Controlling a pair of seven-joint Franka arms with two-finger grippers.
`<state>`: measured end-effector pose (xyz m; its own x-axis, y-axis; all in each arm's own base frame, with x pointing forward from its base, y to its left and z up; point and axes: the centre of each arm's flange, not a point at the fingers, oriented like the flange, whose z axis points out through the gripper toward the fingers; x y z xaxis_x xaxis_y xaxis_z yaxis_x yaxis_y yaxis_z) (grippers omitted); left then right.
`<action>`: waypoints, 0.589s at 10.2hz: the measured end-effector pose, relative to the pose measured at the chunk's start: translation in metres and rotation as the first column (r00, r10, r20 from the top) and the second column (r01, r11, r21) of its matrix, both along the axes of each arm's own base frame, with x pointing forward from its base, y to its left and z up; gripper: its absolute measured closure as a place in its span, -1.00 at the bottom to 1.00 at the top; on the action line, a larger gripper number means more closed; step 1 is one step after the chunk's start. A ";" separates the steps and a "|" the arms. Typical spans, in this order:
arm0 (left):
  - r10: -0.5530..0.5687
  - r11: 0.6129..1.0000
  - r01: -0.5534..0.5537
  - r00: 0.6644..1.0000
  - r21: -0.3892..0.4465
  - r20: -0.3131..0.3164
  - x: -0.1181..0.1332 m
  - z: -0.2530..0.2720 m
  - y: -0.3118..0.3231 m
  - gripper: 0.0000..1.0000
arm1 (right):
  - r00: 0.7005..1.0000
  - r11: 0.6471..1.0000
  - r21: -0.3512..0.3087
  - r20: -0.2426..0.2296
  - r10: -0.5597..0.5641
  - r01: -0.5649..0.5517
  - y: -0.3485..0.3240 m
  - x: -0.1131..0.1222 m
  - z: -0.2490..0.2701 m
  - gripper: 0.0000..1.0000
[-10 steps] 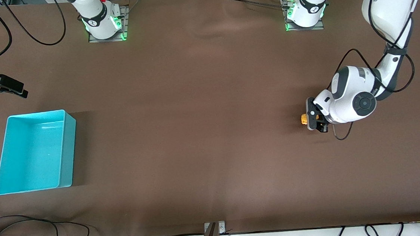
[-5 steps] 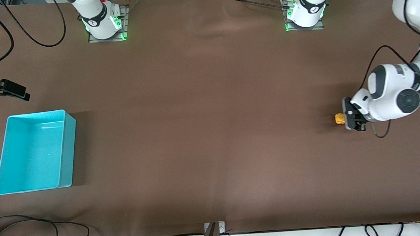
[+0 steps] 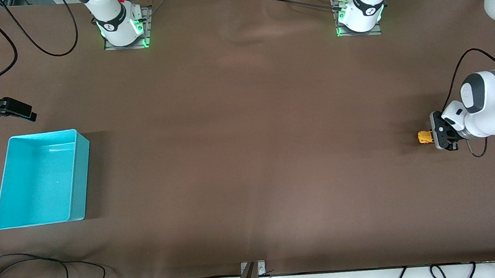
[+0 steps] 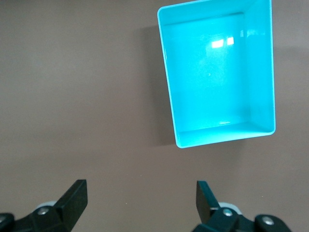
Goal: Wind up and store yellow beetle car
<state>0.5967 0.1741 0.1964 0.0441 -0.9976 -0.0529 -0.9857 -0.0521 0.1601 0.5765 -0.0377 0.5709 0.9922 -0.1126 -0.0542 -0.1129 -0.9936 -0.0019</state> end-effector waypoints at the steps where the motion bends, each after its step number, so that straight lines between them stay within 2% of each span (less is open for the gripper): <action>1: -0.001 1.000 0.001 1.000 0.000 0.000 0.000 0.000 0.000 0.26 | 1.000 1.000 0.000 0.000 0.000 0.000 0.000 0.000 0.000 -1.00; 2: -0.001 1.000 0.001 1.000 0.000 -0.002 0.000 0.000 0.000 0.24 | 1.000 1.000 0.000 0.000 -0.001 0.001 0.000 0.000 0.000 -1.00; 3: 0.000 1.000 0.000 1.000 -0.003 -0.019 0.000 -0.003 0.000 0.05 | 1.000 1.000 0.000 -0.002 -0.001 0.001 0.000 0.000 -0.001 -1.00; 5: 0.006 1.000 -0.008 0.993 -0.010 -0.119 0.005 0.009 -0.001 -0.47 | 1.000 1.000 0.001 -0.020 -0.001 0.001 -0.001 0.003 -0.010 -1.00; 6: 0.006 1.000 -0.007 0.988 -0.011 -0.156 0.015 0.030 -0.004 -0.74 | 1.000 1.000 0.001 -0.027 -0.001 0.001 -0.001 0.005 -0.015 -1.00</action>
